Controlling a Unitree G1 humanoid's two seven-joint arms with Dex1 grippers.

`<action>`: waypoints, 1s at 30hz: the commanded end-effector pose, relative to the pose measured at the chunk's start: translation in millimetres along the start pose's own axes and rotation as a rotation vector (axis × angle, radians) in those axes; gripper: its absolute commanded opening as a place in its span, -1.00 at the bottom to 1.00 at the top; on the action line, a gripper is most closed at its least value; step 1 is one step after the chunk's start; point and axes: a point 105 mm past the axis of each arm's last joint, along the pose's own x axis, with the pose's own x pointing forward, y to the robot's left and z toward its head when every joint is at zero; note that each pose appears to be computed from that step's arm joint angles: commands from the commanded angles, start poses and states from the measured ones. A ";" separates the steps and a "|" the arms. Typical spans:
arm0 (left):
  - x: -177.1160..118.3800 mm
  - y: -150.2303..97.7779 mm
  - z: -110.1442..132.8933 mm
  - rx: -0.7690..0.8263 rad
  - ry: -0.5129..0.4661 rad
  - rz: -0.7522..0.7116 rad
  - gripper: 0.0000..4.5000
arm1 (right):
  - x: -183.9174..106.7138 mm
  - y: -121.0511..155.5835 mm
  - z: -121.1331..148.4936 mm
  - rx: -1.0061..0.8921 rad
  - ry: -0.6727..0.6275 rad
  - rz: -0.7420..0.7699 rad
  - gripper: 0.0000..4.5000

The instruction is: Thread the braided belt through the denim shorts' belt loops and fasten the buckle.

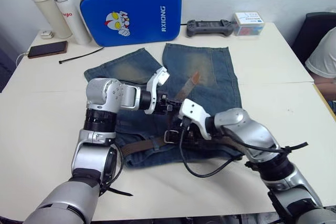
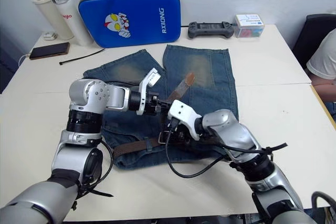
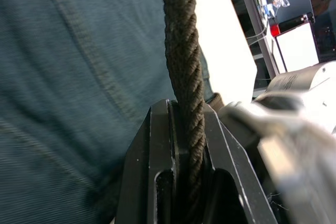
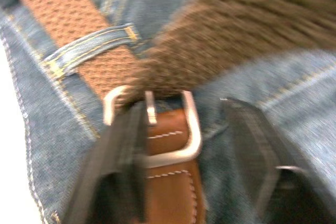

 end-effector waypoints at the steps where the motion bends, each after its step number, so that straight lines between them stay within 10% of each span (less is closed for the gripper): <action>1: -2.7 -18.1 2.4 0.114 -0.005 -0.054 -1.00 | -43.4 -20.5 -3.5 0.097 -0.074 -0.055 1.00; 10: 8.7 -21.3 -4.7 0.254 0.041 -0.028 -1.00 | -106.5 -47.2 -11.6 0.249 -0.181 -0.217 1.00; 16: 16.1 -26.8 -5.4 0.550 0.075 0.016 -1.00 | -129.8 -61.6 3.8 -0.117 -0.111 -0.381 1.00; 27: 21.8 -27.6 2.8 0.992 0.108 0.070 -1.00 | -143.6 -56.1 32.3 -0.316 -0.083 -0.270 1.00; 30: 21.4 -26.2 4.4 0.989 0.099 0.068 -1.00 | -138.9 -52.8 33.9 -0.296 -0.086 -0.232 0.71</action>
